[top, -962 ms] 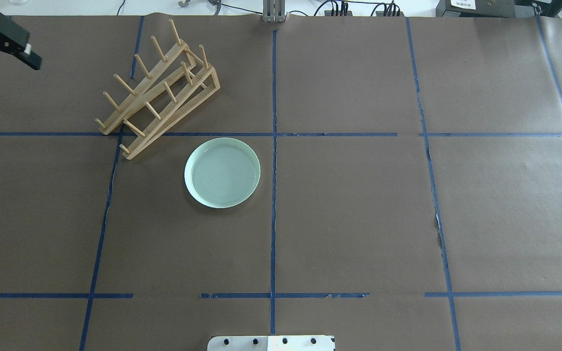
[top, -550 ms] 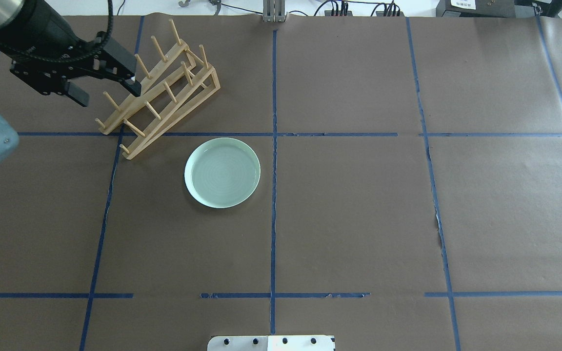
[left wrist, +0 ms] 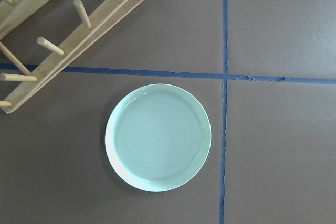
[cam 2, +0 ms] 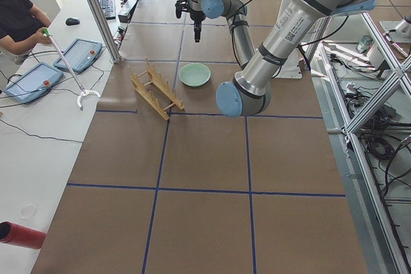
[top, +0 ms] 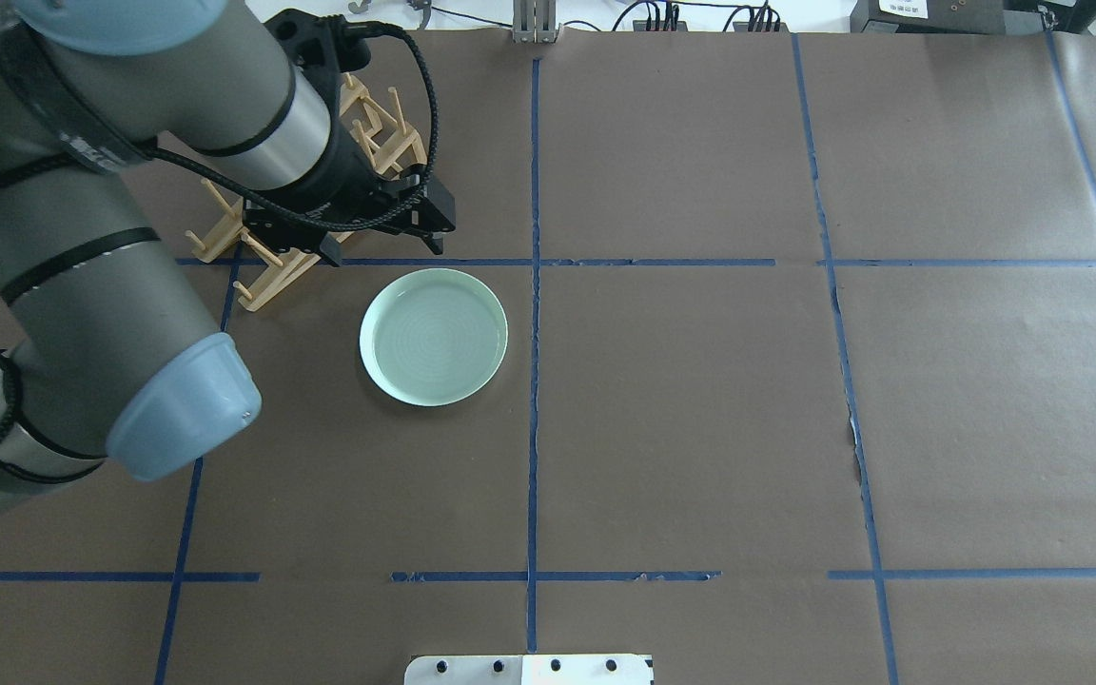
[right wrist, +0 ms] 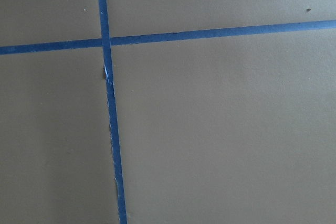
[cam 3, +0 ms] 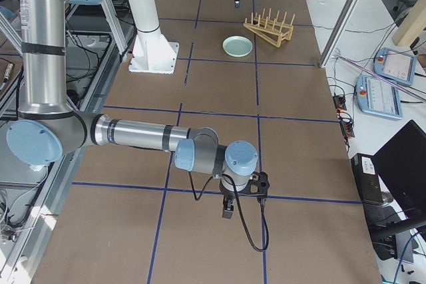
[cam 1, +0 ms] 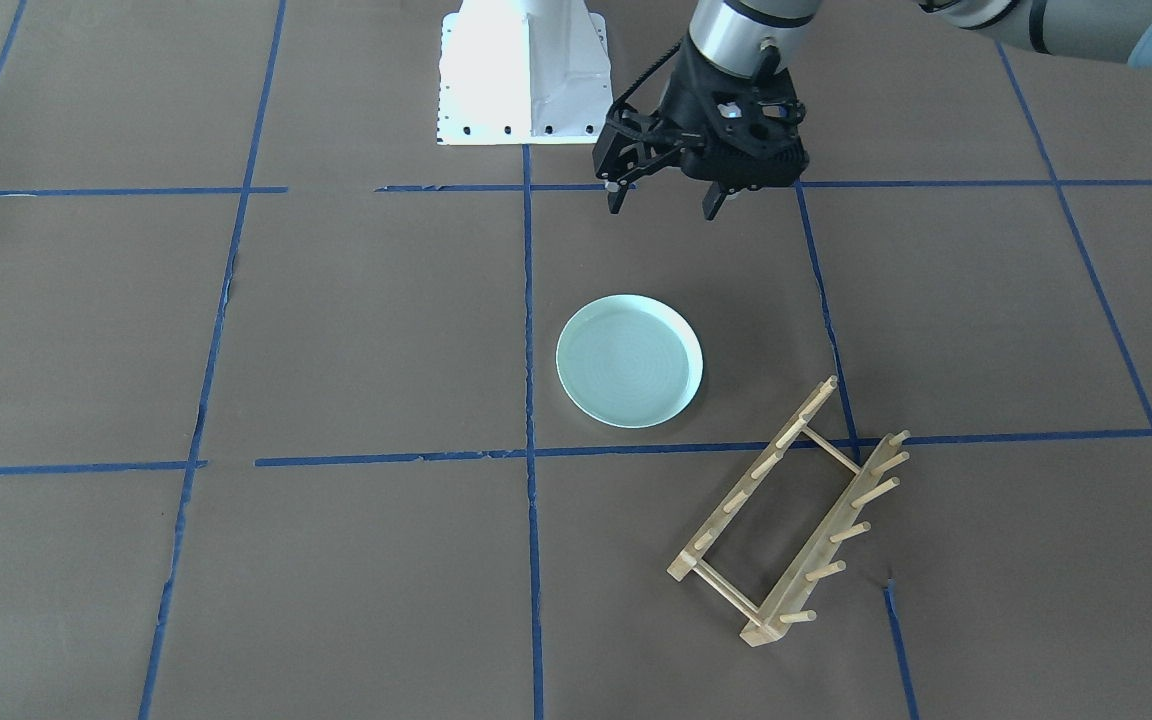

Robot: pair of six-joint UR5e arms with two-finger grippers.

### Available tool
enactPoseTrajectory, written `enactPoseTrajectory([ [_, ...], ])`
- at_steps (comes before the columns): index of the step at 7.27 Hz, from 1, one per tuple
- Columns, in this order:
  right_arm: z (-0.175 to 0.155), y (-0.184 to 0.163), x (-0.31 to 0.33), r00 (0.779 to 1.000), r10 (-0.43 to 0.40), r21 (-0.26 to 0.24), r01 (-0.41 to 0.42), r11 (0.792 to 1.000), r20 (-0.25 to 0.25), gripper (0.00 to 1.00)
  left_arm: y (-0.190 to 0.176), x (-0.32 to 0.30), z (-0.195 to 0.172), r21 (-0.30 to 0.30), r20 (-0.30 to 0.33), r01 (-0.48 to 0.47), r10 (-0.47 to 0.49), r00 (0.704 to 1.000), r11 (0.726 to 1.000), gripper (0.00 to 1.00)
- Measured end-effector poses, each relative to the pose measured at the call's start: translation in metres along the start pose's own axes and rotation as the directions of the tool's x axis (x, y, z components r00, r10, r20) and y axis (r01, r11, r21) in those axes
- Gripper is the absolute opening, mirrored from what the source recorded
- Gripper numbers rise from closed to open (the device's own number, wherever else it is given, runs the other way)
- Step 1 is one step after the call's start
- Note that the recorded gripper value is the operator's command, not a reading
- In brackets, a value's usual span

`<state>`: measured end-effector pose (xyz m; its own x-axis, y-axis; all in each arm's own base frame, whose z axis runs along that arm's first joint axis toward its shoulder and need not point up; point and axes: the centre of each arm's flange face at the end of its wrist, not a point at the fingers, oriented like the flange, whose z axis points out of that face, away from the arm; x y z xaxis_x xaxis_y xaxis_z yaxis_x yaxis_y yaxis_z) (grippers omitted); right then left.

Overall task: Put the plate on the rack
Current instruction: 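Move the left gripper over the pale green plate beside the rack, then lower the left gripper and grasp the plate's rim nearest the robot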

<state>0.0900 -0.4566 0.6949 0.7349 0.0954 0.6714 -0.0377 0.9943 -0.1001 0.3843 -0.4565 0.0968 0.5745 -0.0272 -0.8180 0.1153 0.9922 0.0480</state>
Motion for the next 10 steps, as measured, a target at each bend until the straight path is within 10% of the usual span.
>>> enactPoseTrajectory([
  [3,0.000,0.000,0.000,1.000,-0.001,0.000,0.001,1.000,0.000,1.00,0.027,0.058,0.091,0.033,0.141,-0.042,0.037,0.989,0.999,1.00],
  [7,0.000,0.000,0.000,1.000,0.000,0.000,0.000,1.000,0.000,1.00,0.057,0.073,0.223,0.029,0.142,-0.055,0.050,0.989,0.998,1.00],
  [10,0.000,0.000,0.000,1.000,-0.001,0.000,0.001,1.000,0.000,1.00,0.055,0.068,0.242,0.044,0.141,-0.065,0.058,0.988,0.997,1.00],
])
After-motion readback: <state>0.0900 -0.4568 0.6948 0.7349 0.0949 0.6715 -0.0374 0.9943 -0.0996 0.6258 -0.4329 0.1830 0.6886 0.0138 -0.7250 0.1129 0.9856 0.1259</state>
